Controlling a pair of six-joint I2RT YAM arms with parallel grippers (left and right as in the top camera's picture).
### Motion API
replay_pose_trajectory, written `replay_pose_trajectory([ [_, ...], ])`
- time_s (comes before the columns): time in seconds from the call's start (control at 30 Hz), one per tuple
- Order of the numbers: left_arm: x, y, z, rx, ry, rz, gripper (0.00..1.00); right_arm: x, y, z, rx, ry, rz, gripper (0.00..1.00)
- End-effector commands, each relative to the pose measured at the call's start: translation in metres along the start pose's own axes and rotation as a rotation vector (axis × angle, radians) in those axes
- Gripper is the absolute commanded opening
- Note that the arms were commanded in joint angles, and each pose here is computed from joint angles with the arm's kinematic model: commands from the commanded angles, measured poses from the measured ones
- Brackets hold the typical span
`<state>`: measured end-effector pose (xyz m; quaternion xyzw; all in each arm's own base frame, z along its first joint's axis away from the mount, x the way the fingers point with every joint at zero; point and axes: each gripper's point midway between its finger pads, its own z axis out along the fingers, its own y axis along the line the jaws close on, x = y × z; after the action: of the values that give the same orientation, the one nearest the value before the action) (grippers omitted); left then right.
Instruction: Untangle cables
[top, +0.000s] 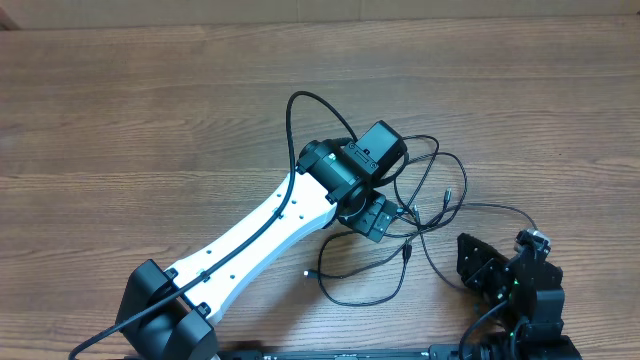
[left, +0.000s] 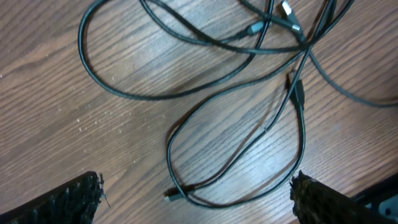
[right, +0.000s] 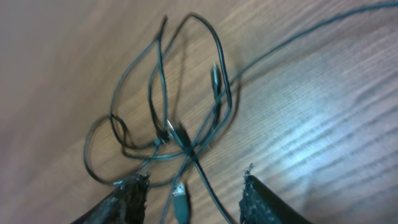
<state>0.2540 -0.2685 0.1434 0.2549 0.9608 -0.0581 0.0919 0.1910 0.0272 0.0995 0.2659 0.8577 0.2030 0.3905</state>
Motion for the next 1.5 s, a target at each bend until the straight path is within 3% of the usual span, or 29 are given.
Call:
replay_pose_trajectory([
  [0.0,-0.010,0.003,-0.001,-0.005,-0.032,-0.067,1.00,0.007,0.006,-0.002,-0.037,0.039,0.003,0.58],
  [0.23,-0.022,0.045,-0.002,-0.020,-0.048,-0.360,1.00,0.020,0.013,-0.002,-0.085,0.106,0.054,0.78],
  [0.5,-0.025,0.096,-0.004,-0.004,-0.040,-0.529,1.00,0.021,0.015,-0.001,-0.093,0.114,0.143,0.79],
  [0.83,-0.026,0.111,-0.005,-0.071,-0.064,-0.540,1.00,0.010,0.033,-0.001,-0.165,0.103,0.293,0.81],
  [1.3,-0.026,0.113,-0.005,-0.081,-0.067,-0.541,0.99,0.045,0.041,0.048,-0.123,0.424,0.310,0.81],
  [1.47,-0.026,0.113,-0.005,-0.082,-0.066,-0.541,1.00,0.051,0.043,0.072,-0.141,0.487,0.298,0.98],
])
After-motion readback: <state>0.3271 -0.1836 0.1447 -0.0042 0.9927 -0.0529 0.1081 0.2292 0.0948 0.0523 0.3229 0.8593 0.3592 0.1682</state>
